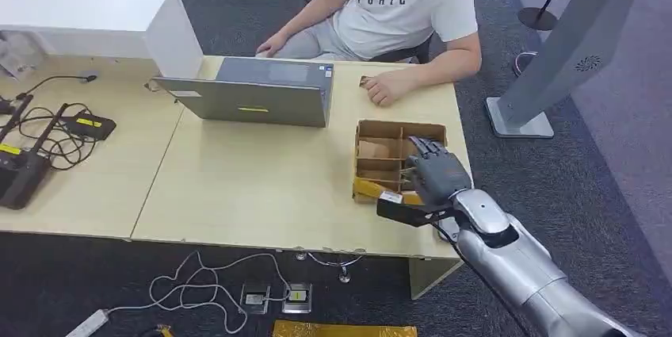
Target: Pass the card to the sensor for recognition and then transmit it.
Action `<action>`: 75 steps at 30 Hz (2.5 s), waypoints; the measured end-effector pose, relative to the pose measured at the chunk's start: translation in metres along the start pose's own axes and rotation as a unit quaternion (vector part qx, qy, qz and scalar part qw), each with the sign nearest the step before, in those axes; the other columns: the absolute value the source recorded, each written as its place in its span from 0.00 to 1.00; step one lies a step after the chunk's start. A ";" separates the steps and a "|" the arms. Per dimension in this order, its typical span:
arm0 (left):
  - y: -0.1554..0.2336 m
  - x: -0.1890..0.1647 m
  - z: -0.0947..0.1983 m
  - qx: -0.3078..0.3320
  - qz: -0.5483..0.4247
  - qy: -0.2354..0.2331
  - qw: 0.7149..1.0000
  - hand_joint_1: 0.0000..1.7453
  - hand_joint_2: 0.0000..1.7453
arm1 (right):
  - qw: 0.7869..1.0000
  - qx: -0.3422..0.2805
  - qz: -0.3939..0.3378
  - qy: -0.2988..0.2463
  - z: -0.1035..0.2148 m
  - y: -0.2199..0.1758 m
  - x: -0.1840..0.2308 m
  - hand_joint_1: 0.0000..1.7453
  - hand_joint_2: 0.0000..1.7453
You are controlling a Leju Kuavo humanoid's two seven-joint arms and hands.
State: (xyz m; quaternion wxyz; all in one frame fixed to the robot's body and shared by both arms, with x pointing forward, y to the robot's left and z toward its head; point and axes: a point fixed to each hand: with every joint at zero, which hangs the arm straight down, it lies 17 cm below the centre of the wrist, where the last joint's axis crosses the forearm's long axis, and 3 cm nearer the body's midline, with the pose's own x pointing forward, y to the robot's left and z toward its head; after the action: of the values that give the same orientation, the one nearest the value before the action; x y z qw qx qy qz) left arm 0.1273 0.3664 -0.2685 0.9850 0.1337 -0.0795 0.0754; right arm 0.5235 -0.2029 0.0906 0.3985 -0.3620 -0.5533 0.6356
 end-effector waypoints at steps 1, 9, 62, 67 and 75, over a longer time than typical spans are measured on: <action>0.000 0.000 0.000 0.000 0.000 0.000 1.000 0.00 0.00 | 1.000 0.000 -0.002 0.000 0.000 0.000 0.001 1.00 1.00; 0.000 -0.001 0.000 0.000 0.000 0.000 1.000 0.00 0.00 | 1.000 0.007 -0.014 -0.006 0.000 -0.001 0.009 1.00 1.00; 0.003 -0.005 -0.001 0.006 -0.001 0.005 1.000 0.00 0.00 | 0.991 -0.132 -0.032 -0.010 -0.004 -0.076 0.004 1.00 1.00; 0.002 -0.005 -0.001 0.005 -0.001 0.004 1.000 0.00 0.00 | 0.984 -0.177 -0.034 -0.001 -0.005 -0.115 -0.010 1.00 1.00; -0.002 -0.003 0.000 -0.001 -0.003 0.001 1.000 0.00 0.00 | 0.974 -0.225 -0.028 0.005 -0.004 -0.156 -0.025 1.00 1.00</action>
State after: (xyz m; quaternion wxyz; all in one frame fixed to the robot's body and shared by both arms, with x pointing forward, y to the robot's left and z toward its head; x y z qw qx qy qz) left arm 0.1243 0.3635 -0.2694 0.9854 0.1328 -0.0779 0.0726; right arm 0.5540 -0.2127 0.2448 0.3273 -0.4299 -0.6900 0.4816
